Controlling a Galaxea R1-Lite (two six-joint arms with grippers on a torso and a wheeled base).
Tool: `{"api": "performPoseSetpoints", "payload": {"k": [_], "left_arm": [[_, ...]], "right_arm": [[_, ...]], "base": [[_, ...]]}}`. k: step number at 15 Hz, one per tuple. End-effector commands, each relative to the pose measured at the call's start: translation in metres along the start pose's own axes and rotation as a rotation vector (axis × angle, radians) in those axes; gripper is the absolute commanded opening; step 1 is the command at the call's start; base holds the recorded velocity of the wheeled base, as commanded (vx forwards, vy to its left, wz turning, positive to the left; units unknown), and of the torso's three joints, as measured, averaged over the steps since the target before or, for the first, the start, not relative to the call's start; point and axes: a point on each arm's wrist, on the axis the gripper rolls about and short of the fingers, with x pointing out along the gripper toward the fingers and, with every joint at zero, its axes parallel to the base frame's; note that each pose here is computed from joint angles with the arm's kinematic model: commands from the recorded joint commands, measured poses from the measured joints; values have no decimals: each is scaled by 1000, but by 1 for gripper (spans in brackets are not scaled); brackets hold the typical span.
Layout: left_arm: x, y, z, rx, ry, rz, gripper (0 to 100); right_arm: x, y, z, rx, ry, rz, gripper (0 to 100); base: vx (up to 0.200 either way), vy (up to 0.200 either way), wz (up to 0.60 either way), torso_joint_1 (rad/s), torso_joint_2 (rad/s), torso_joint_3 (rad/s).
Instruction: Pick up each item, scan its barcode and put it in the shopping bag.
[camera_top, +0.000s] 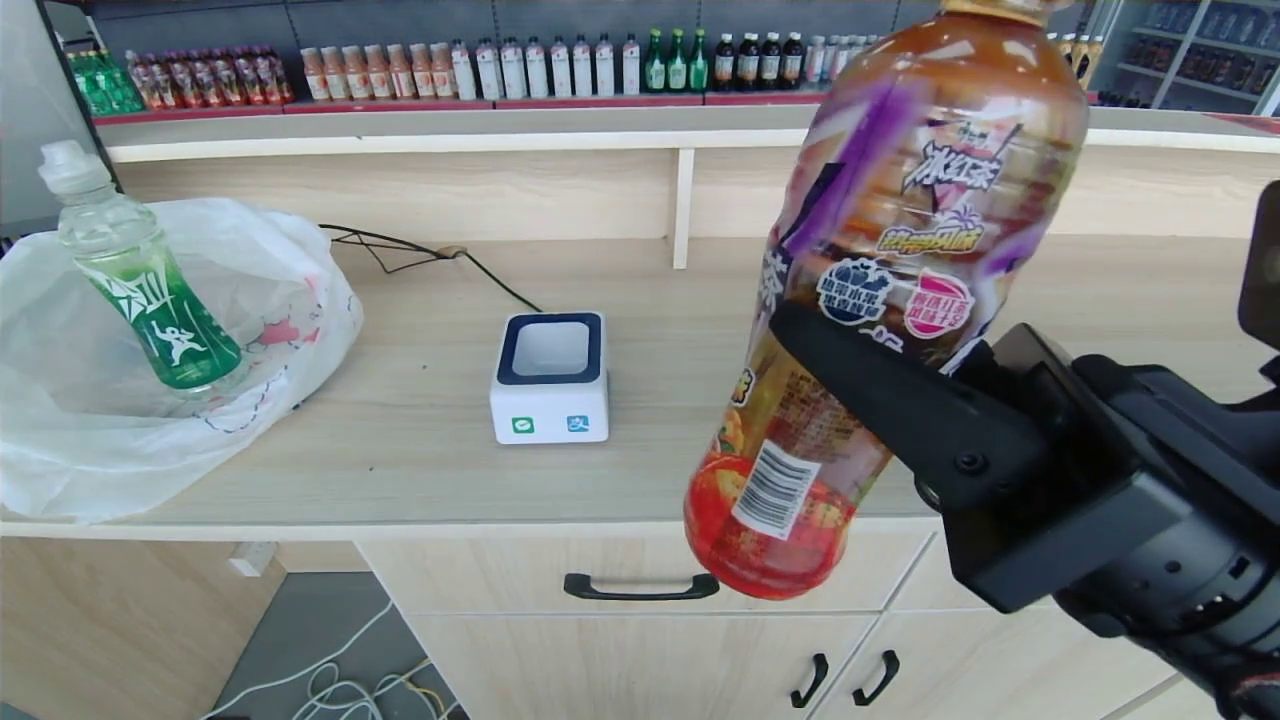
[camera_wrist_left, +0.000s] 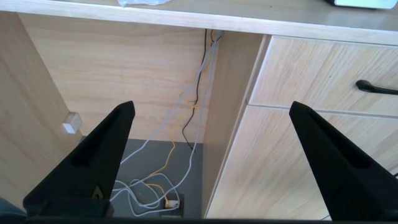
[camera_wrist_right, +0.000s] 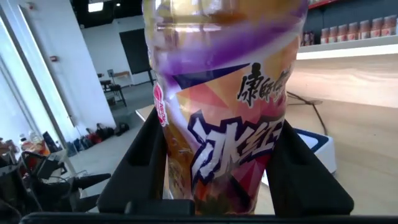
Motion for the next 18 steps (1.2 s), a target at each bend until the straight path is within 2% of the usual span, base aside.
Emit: {"api": "performPoseSetpoints", "payload": {"k": [1, 6, 10, 13, 18], "left_arm": [[0, 0, 0, 0, 0, 0, 100], [0, 0, 0, 0, 0, 0, 100], [0, 0, 0, 0, 0, 0, 100], [0, 0, 0, 0, 0, 0, 100], [0, 0, 0, 0, 0, 0, 100]], "right_arm": [[12, -1, -9, 35, 16, 33, 0], [12, 1, -7, 211, 12, 94, 0], [21, 0, -5, 235, -9, 117, 0], [31, -1, -3, 314, -48, 137, 0], [34, -2, -3, 413, -50, 145, 0]], "base": [[0, 0, 0, 0, 0, 0], [0, 0, 0, 0, 0, 0], [0, 0, 0, 0, 0, 0], [0, 0, 0, 0, 0, 0], [0, 0, 0, 0, 0, 0]]}}
